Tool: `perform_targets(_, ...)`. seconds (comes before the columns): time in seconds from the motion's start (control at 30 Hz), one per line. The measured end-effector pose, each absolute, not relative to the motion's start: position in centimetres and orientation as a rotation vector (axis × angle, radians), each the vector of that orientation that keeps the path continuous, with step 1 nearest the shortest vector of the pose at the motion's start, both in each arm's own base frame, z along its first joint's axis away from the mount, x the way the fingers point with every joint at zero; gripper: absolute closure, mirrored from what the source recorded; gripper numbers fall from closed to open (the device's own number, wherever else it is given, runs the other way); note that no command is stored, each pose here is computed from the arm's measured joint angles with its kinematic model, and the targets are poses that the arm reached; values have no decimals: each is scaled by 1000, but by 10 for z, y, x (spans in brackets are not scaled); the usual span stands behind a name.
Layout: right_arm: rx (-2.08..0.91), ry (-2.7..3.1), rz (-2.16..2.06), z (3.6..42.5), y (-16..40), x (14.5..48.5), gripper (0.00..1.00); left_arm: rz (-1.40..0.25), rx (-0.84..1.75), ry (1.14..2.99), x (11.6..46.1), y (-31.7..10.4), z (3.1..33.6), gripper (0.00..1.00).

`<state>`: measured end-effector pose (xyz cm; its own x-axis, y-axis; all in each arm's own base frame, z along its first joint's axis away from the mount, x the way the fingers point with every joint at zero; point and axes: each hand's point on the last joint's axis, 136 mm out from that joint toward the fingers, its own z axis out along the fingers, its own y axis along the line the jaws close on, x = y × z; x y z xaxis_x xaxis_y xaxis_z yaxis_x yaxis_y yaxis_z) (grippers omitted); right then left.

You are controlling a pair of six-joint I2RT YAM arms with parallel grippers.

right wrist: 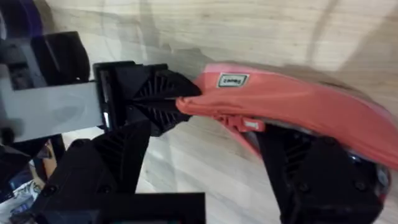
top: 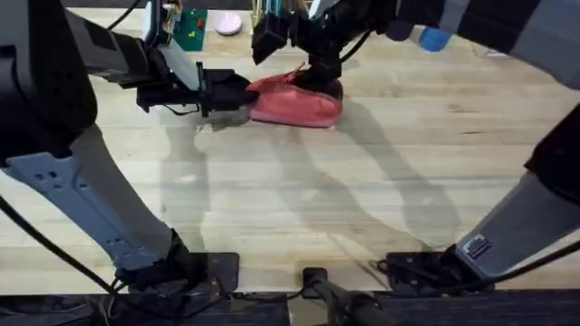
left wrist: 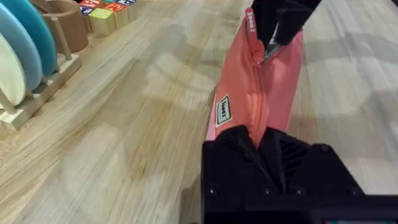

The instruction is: Unzip the bag, pick up the pens from the table one at a time and place them inside, then zip the bag closed.

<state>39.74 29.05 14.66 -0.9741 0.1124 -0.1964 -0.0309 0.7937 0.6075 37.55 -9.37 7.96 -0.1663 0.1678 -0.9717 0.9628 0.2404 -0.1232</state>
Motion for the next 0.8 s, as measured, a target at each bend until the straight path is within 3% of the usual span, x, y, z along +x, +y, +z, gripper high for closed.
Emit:
perform_targets(0.53,29,2705,1021,159,300,402,7,-1043,1095,1558,375,-94,79,959)
perform_targets(0.8,-14,2624,1083,191,303,399,6,-1043,1094,1558,375,-94,79,959)
